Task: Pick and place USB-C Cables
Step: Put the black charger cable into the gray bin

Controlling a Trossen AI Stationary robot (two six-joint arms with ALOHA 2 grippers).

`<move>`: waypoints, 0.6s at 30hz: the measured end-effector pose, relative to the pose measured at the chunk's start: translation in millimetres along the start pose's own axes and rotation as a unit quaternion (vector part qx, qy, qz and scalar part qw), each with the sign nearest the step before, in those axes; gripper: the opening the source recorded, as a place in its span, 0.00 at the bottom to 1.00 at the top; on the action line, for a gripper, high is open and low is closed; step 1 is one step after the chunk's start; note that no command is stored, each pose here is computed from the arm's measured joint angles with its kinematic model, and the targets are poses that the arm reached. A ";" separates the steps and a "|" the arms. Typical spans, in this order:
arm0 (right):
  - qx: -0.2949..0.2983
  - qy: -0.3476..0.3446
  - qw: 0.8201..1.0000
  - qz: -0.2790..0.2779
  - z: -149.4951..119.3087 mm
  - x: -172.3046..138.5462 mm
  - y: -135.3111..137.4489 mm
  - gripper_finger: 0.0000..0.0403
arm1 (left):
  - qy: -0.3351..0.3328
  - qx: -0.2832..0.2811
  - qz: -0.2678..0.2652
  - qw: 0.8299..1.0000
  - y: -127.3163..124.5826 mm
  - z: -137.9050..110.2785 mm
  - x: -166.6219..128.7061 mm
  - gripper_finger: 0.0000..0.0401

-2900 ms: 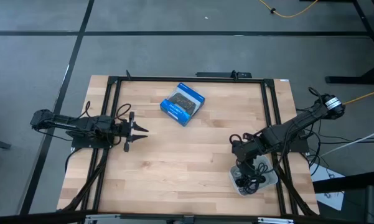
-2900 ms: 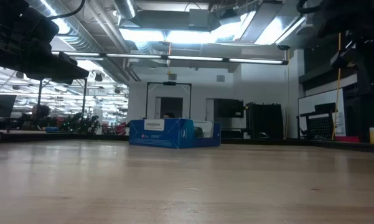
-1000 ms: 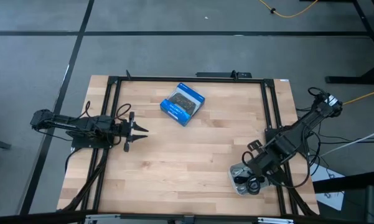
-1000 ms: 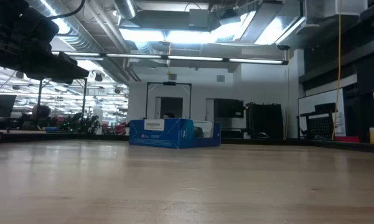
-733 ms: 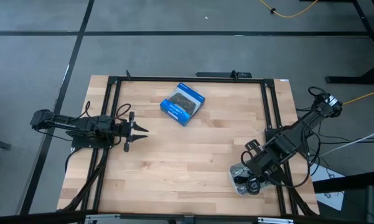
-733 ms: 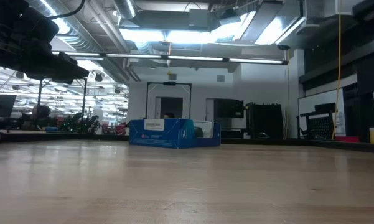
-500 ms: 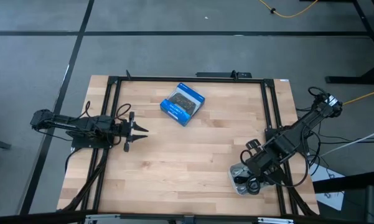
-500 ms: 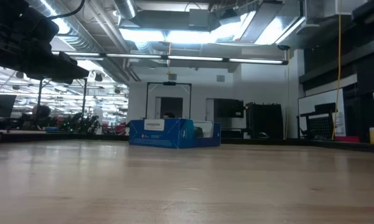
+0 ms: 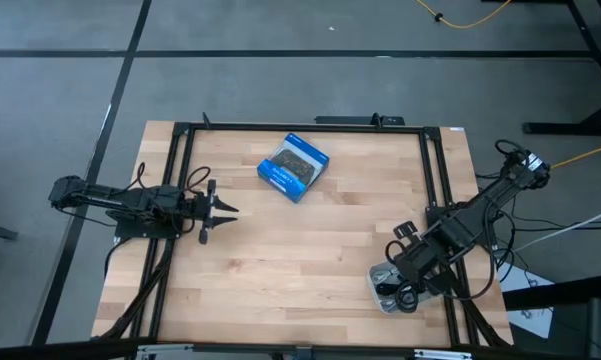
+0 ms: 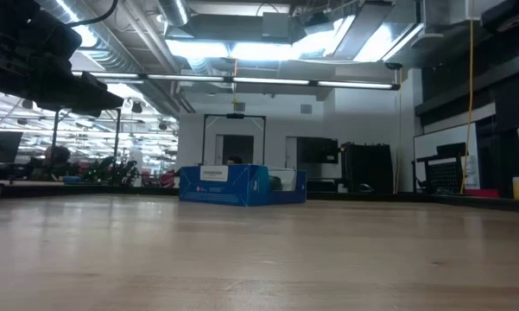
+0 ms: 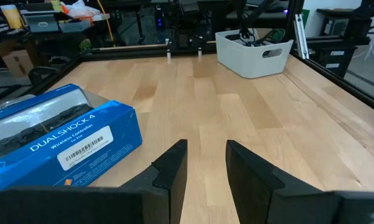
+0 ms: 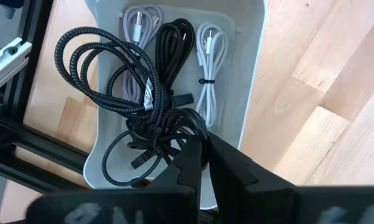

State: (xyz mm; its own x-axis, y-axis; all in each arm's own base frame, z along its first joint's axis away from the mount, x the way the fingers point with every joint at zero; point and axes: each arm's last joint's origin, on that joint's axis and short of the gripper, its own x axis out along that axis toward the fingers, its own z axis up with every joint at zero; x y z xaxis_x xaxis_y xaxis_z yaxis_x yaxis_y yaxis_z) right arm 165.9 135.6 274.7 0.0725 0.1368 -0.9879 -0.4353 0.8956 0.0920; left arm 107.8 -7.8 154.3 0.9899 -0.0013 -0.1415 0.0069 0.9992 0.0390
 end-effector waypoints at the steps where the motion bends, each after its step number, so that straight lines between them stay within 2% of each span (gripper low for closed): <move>1: 0.004 0.000 1.000 0.000 0.3 0.2 0.1 0.08 | 0.000 0.000 0.000 1.000 0.0 0.0 0.0 0.26; 6: 0.025 0.010 1.000 -0.002 3.1 4.7 0.5 0.08 | 0.000 0.000 0.007 1.000 0.4 0.0 0.0 0.26; 11: 0.027 0.029 0.999 -0.002 7.9 12.9 1.4 0.08 | -0.002 -0.016 0.047 0.999 2.7 0.4 -0.1 0.26; 18: 0.027 0.037 0.999 0.009 10.0 16.2 2.5 0.08 | -0.002 -0.023 0.048 0.999 2.8 0.4 -0.2 0.26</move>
State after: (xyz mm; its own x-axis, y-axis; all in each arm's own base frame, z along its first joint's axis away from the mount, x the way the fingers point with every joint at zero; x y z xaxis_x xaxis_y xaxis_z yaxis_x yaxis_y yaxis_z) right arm 175.0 144.2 260.3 -0.0020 0.1242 -0.9922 -0.3864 0.9151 0.1153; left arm 107.7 -5.0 154.9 0.9863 0.0946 -0.1353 -0.0945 0.9955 0.0072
